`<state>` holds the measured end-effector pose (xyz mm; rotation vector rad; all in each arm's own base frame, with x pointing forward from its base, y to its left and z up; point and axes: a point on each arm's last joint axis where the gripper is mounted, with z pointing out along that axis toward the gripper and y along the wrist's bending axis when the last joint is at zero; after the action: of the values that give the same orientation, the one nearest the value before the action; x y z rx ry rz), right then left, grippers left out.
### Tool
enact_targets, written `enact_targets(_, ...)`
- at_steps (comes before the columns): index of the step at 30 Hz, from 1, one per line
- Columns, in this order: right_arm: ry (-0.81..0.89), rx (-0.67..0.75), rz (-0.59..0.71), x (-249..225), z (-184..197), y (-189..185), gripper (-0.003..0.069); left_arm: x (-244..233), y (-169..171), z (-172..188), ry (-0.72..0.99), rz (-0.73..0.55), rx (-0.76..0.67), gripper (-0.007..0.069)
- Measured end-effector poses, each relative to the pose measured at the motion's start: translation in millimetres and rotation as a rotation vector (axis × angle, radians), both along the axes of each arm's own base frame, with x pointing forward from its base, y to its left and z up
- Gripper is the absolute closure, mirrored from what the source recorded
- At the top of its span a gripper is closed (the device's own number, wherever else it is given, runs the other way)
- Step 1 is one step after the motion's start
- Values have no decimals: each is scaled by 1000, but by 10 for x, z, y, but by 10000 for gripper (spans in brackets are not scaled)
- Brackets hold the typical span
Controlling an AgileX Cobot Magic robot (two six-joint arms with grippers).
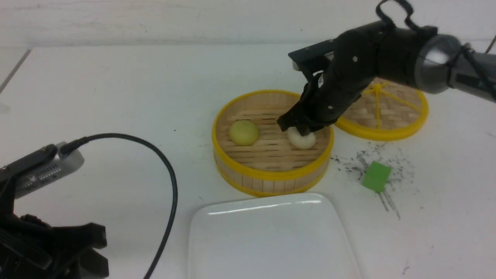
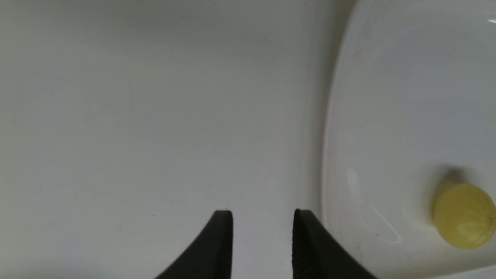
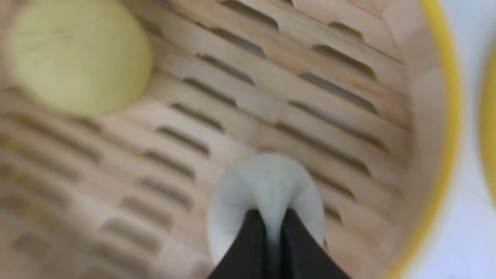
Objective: Put the steamed buns into the plate on the white tablecloth.
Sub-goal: 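Move the steamed bun from the bamboo steamer onto the white plate with the right gripper, then reach into the bamboo steamer and grasp a bun with the left gripper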
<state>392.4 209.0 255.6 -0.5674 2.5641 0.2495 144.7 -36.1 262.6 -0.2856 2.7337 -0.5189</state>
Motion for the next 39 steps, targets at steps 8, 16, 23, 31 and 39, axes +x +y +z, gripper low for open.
enact_targets(8,68,81,48,-1081,707,-21,636,9,1,3,-10,4,0,375)
enact_targets(16,176,83,75,-1890,-155,88,602,26,4,10,-29,11,0,375)
enact_targets(23,149,93,41,-1866,-586,98,365,33,24,6,-49,-21,39,375)
enact_targets(31,144,97,45,-1910,-370,55,104,35,54,-3,-58,-45,88,375)
enact_targets(39,-55,-3,199,-2356,689,-535,352,49,58,3,-87,-79,109,383)
